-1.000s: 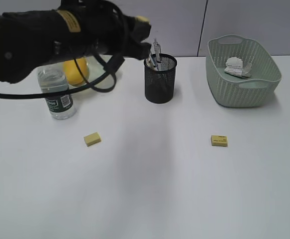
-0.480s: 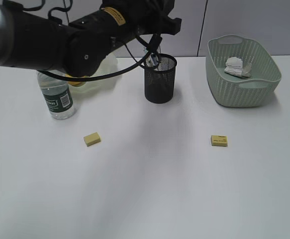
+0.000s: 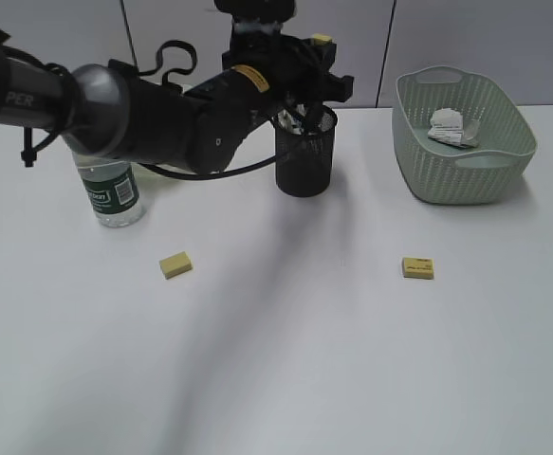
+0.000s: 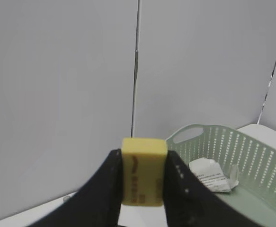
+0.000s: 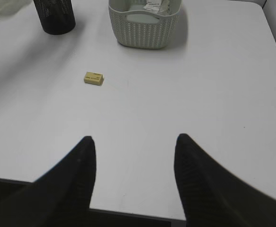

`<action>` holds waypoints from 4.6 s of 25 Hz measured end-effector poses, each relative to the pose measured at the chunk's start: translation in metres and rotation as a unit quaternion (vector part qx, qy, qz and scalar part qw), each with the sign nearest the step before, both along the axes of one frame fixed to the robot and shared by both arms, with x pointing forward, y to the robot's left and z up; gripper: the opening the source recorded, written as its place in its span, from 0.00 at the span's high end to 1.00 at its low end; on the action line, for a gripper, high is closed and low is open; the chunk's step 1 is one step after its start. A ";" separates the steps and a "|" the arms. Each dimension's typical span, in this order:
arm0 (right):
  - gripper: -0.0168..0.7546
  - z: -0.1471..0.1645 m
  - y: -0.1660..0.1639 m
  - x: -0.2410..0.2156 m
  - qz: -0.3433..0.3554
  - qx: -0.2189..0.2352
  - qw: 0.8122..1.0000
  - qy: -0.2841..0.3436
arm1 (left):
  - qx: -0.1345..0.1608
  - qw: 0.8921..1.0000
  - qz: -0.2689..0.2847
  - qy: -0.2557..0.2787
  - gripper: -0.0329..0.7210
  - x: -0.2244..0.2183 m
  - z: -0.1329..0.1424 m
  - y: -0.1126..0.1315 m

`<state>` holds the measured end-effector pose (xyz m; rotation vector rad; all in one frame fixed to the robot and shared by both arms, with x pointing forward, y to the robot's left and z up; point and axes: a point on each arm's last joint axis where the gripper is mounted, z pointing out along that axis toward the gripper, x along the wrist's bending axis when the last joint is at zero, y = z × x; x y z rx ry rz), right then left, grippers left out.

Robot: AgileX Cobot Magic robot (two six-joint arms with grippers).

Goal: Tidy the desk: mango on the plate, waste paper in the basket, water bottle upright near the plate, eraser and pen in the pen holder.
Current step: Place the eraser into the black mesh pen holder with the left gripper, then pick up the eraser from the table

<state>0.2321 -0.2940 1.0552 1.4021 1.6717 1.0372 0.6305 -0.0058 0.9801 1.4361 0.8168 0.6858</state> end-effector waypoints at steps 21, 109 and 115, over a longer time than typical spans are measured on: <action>0.42 0.000 0.000 0.000 0.000 0.000 1.000 0.000 | -0.009 0.998 0.025 0.057 0.69 0.026 -0.045 0.000; 0.43 0.000 0.000 0.000 0.000 0.000 1.000 0.000 | 0.189 0.834 0.200 0.479 0.45 -0.102 0.162 0.276; 0.43 0.000 0.000 0.000 0.000 0.000 1.000 0.000 | 0.173 0.847 0.207 0.458 0.45 -0.187 0.156 0.285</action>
